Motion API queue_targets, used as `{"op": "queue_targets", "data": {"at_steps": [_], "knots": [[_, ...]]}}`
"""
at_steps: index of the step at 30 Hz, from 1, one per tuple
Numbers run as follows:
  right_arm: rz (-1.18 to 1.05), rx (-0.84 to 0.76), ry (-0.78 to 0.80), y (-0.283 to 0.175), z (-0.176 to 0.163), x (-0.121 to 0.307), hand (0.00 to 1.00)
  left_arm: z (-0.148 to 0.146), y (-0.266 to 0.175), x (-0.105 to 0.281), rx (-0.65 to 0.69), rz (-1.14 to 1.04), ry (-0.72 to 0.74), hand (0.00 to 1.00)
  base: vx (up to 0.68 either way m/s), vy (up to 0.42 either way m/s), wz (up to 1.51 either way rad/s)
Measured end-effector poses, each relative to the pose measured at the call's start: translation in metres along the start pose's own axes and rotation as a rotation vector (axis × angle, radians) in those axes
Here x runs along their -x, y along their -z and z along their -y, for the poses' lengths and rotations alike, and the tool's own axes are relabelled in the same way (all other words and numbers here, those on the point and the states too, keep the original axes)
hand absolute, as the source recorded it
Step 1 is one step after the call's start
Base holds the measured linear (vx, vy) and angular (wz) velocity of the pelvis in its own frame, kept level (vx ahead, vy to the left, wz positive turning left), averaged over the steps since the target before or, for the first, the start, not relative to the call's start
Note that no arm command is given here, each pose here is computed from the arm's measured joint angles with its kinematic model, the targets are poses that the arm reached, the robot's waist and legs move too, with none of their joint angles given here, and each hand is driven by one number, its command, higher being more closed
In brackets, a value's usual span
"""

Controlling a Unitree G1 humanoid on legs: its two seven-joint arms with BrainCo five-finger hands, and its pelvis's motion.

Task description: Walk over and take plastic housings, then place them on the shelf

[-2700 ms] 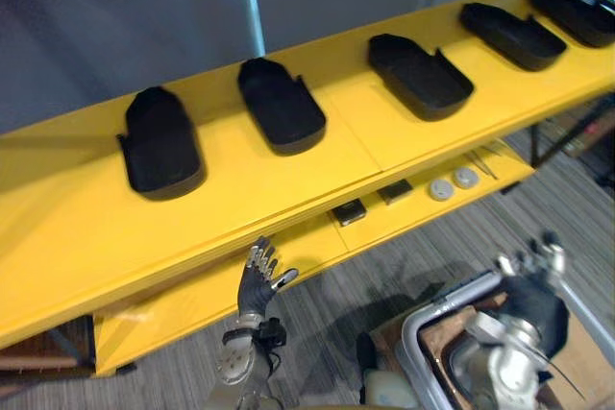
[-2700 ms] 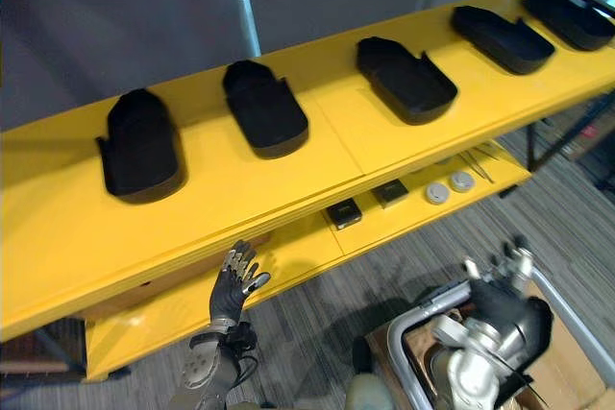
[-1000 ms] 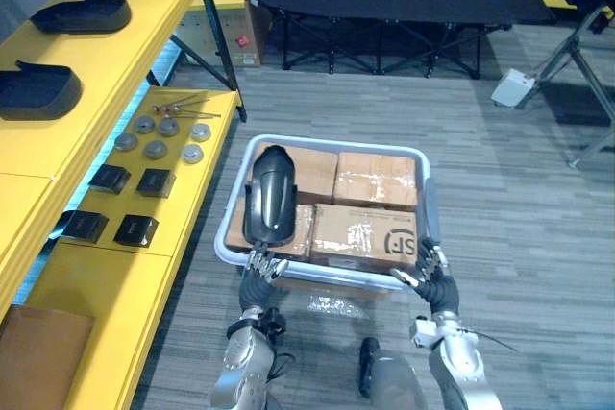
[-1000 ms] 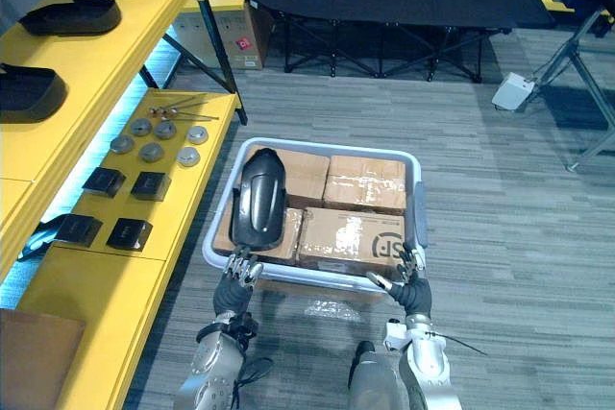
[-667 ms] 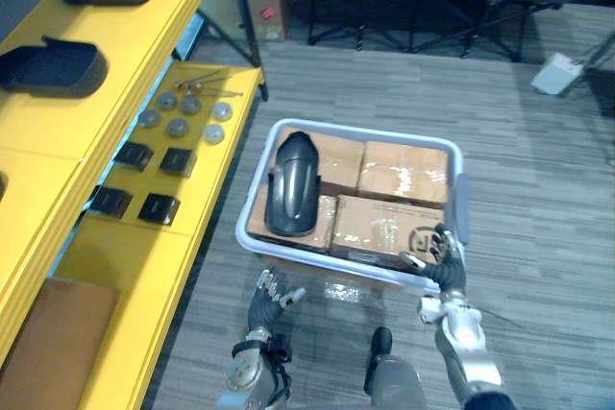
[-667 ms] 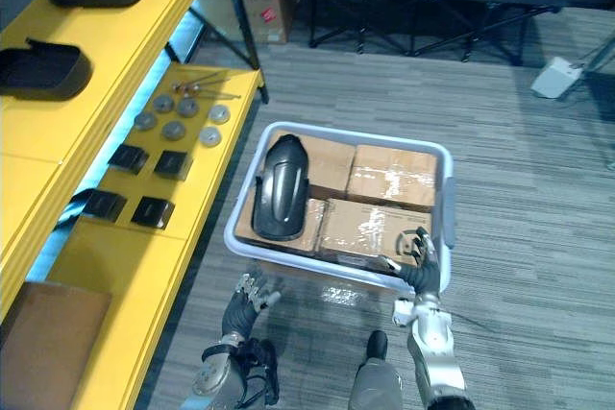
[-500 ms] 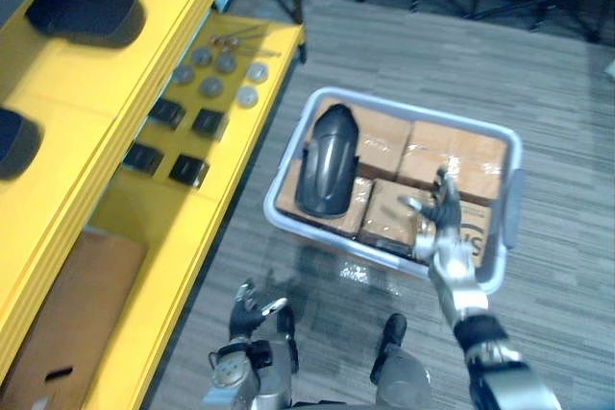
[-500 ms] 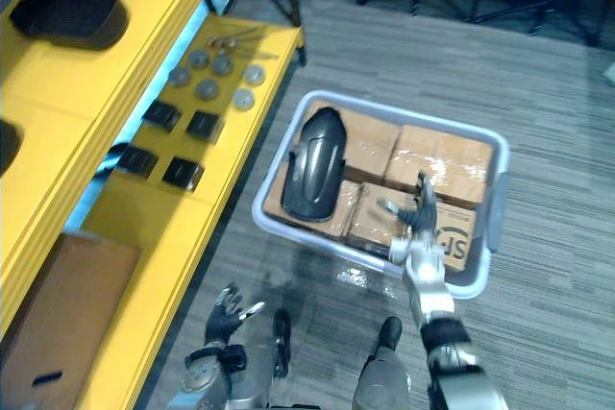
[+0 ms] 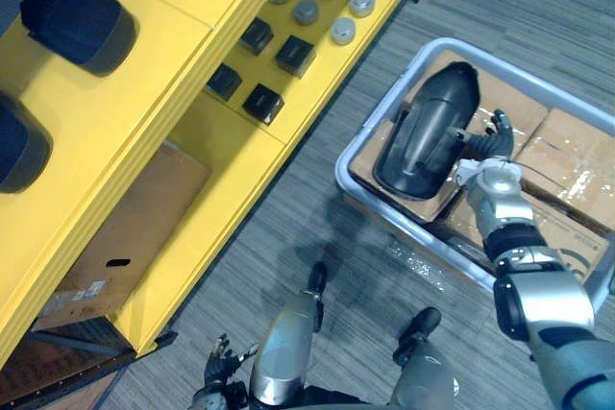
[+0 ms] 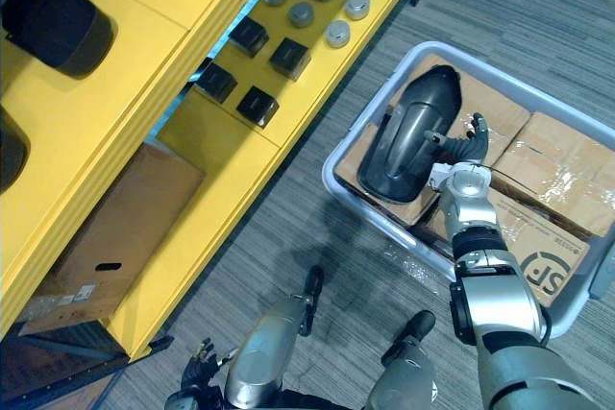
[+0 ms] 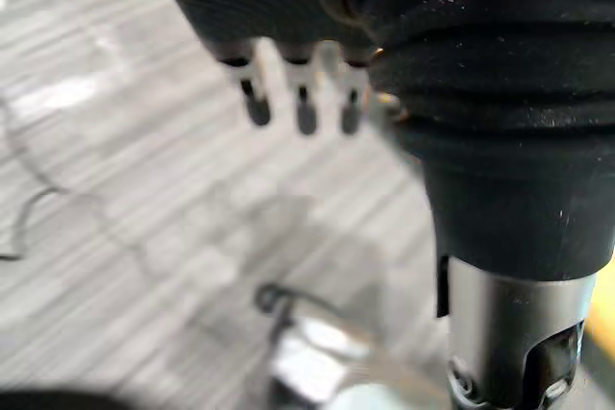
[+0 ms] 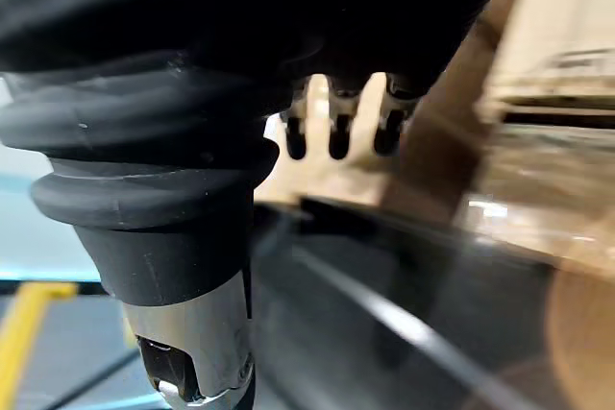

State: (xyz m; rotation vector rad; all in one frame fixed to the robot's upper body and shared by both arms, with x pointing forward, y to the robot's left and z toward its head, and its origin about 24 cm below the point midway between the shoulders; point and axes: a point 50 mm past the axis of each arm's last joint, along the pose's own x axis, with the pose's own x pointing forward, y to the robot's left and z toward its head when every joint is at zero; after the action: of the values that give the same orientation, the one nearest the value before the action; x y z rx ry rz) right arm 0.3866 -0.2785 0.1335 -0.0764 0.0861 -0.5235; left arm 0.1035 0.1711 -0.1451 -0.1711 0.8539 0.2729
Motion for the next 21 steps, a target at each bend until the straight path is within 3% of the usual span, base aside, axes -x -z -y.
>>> {"op": "queue_targets", "data": {"at_steps": [3,4,8,14,15,21], "knots": [[-0.061,0.022,0.026,-0.001,0.007,-0.003,0.00,0.001,0.006,0.001,0.036,-0.029,0.010,0.00,-0.10,0.073,0.02],[-0.089,0.028,0.044,0.003,0.008,-0.003,1.00,0.004,0.007,0.002,0.046,-0.035,0.021,0.00,-0.09,0.044,0.04],[-0.134,0.041,0.053,0.008,0.010,-0.003,1.00,0.005,0.009,0.002,0.070,-0.055,0.022,0.00,-0.07,0.030,0.04],[-0.209,0.211,0.110,0.008,0.026,-0.005,1.00,0.008,0.017,0.002,0.092,-0.101,0.024,0.00,-0.05,0.011,0.01],[-0.309,0.304,0.143,0.024,0.035,-0.003,1.00,0.011,0.015,0.001,0.071,-0.099,0.040,0.00,-0.01,-0.013,0.03],[-0.302,0.436,0.201,0.014,0.042,-0.005,1.00,0.016,0.013,0.000,0.053,-0.084,0.059,0.00,0.02,-0.024,0.05]]}}
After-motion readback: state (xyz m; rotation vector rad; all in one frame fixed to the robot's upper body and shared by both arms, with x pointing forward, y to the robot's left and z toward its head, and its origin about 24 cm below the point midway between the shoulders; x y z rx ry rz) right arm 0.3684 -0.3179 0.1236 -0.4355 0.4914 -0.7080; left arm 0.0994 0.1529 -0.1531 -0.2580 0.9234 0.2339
